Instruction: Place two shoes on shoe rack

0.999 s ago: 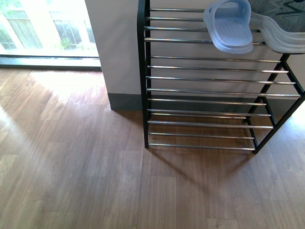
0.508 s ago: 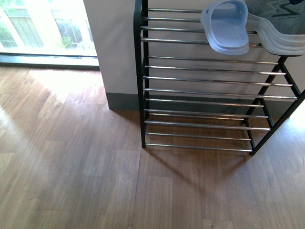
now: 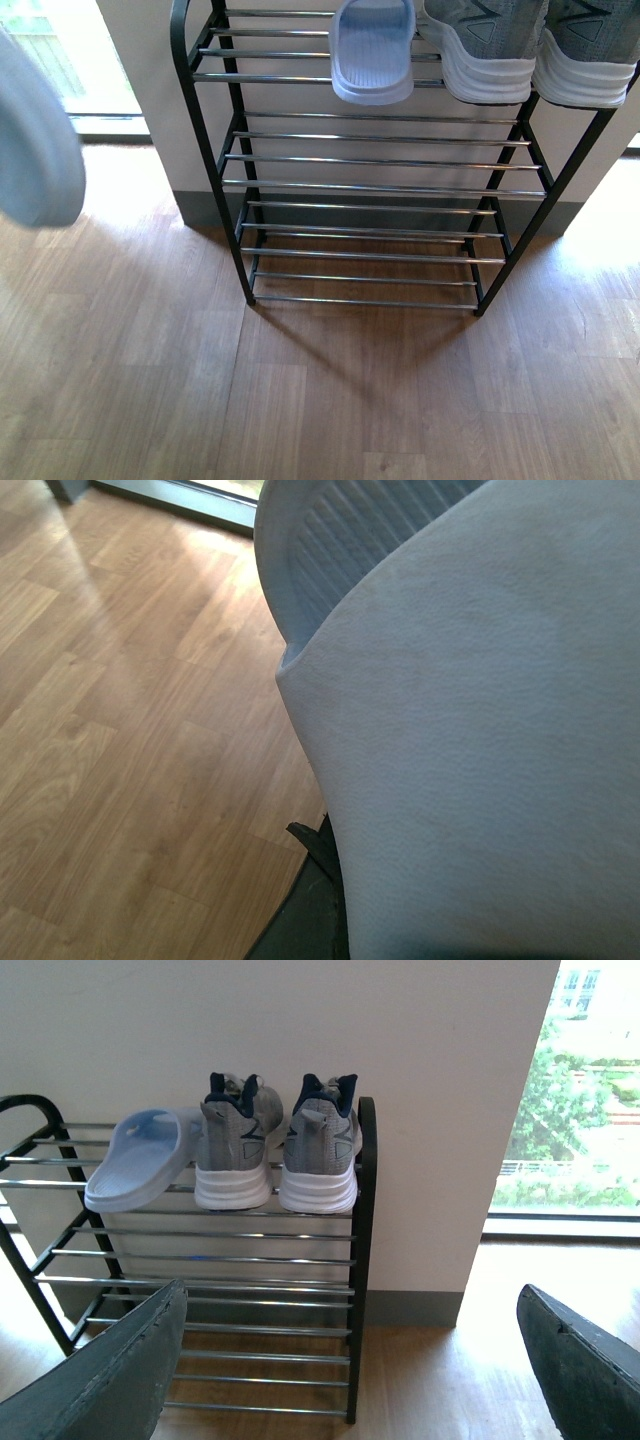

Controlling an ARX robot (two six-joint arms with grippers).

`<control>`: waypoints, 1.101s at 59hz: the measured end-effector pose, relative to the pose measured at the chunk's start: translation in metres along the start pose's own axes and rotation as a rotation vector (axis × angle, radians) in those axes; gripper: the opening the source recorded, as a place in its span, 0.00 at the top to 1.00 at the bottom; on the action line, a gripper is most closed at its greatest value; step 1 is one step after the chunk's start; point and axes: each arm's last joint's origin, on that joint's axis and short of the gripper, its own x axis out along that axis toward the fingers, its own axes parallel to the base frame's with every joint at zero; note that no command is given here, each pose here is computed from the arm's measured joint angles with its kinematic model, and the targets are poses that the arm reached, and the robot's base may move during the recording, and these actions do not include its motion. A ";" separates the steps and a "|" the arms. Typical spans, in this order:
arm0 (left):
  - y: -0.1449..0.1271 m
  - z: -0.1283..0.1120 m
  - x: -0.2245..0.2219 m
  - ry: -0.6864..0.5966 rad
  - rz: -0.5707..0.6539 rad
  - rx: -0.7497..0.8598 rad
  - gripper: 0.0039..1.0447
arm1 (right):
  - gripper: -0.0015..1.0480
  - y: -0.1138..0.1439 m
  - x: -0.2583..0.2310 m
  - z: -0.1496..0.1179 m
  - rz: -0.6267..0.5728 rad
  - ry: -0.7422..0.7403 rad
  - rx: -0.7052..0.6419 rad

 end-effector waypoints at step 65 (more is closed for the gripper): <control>-0.177 0.076 0.197 0.145 -0.136 0.722 0.98 | 0.09 0.000 0.000 0.000 0.000 0.000 0.000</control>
